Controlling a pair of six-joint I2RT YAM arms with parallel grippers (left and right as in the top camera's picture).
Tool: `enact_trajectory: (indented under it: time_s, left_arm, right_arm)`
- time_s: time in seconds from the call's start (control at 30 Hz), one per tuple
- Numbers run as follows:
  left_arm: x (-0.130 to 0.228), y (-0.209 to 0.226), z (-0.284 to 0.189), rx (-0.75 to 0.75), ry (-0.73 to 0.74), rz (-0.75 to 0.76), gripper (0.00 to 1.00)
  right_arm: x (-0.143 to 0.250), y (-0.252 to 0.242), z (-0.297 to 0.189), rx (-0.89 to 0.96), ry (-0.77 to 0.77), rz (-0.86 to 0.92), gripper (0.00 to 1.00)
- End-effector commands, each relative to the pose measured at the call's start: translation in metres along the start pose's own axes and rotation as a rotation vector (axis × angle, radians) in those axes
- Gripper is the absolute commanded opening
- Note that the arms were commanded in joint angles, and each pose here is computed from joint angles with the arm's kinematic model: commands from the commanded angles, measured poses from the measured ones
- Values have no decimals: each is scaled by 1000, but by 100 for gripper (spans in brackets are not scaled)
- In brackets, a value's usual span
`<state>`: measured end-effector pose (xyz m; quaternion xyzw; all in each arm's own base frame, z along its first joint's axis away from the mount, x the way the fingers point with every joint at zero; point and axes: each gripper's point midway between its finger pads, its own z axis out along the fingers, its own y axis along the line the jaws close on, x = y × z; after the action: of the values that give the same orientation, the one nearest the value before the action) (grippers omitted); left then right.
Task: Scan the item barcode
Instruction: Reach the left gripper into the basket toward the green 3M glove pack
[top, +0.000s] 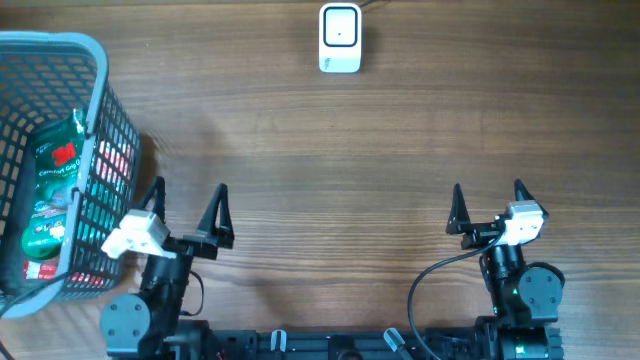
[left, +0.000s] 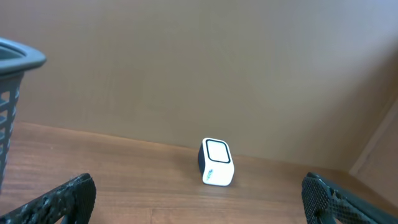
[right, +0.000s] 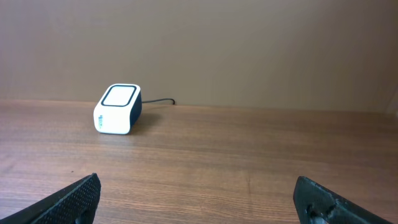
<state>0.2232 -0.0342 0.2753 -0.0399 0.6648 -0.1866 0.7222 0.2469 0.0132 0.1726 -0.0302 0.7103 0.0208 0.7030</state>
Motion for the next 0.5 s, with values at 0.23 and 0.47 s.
enact_trajectory:
  time_s: [0.23, 0.47]
  left_arm:
    - [-83, -6, 47, -117, 120, 66, 100]
    - [-92, -23, 48, -99, 330, 26, 100]
  right_arm:
    - [-2, -4, 0, 20, -9, -12, 100]
    - [-2, -4, 0, 20, -9, -12, 100]
